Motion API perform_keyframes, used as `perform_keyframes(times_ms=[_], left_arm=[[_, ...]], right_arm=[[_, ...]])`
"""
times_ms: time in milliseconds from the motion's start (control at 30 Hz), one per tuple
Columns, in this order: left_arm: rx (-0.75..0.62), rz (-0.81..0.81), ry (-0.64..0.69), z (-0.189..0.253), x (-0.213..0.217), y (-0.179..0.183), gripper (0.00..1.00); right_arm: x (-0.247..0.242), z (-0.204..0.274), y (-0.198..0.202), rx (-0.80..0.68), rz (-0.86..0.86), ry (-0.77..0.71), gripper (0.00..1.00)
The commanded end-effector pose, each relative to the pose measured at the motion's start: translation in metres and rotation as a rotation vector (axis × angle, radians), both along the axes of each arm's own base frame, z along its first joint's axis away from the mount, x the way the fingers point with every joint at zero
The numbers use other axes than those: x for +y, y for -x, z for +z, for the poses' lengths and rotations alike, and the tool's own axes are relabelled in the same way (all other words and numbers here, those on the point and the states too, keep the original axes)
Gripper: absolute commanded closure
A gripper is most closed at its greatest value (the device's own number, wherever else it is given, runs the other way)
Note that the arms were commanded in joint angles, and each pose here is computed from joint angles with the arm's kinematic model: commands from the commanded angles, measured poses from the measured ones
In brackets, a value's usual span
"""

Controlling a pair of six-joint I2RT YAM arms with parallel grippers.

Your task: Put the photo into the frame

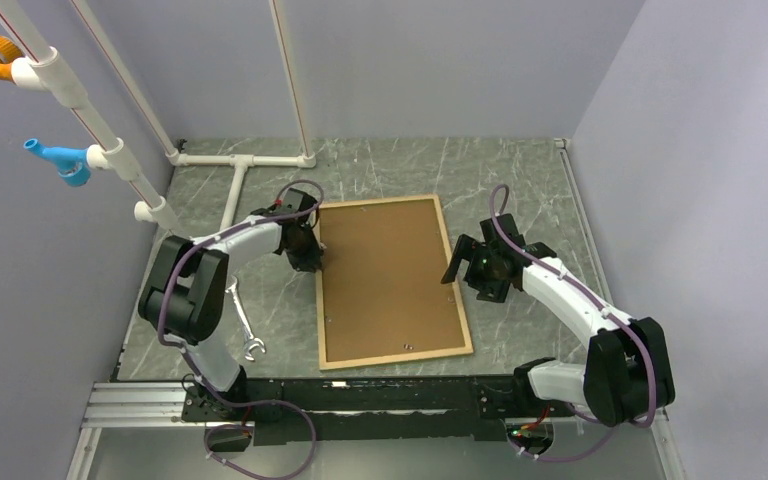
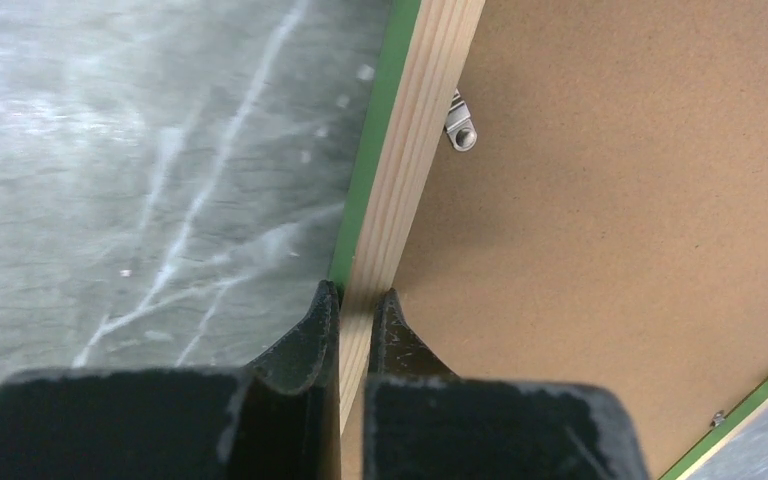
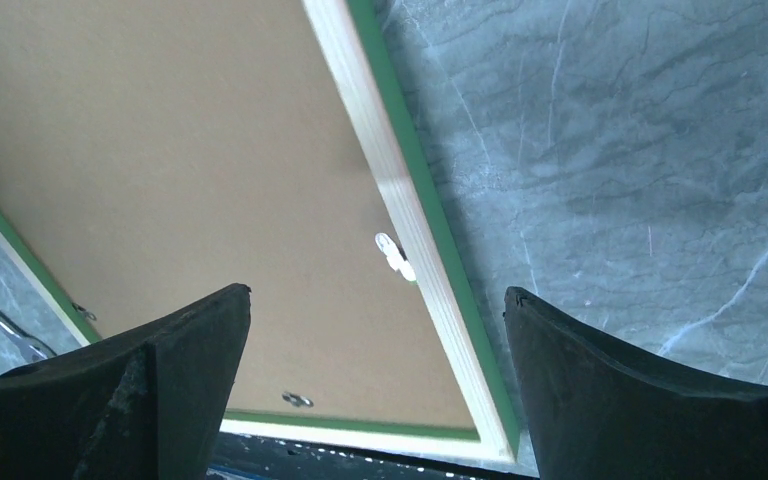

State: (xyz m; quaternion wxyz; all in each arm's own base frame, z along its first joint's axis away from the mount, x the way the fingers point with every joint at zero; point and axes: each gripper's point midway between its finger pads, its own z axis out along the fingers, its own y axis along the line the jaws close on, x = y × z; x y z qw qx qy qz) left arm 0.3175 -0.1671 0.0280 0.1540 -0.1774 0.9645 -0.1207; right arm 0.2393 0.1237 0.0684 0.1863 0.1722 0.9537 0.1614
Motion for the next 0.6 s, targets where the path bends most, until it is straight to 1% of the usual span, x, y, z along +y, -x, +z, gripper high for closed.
perform_keyframes(times_ms=[0, 100, 233, 400, 567], left_arm=[[-0.046, 0.254, -0.024, 0.004, 0.032, -0.015, 1.0], [-0.064, 0.325, -0.027, 0.008, 0.04, -0.012, 1.0], [-0.089, 0.367, 0.027, 0.012, 0.037, -0.008, 1.0], [-0.097, 0.358, 0.073, 0.014, 0.022, -0.001, 1.0], [-0.087, 0.346, 0.095, 0.009, 0.005, 0.014, 1.0]], right_arm=[[-0.001, 0.01, -0.002, -0.016, -0.011, -0.002, 0.0], [0.001, 0.002, 0.005, 0.008, -0.006, -0.014, 0.0], [0.006, -0.003, 0.014, 0.034, -0.003, -0.039, 0.0], [0.007, -0.005, 0.026, 0.057, -0.003, -0.035, 0.01], [0.018, -0.003, 0.043, 0.087, 0.018, -0.051, 0.01]])
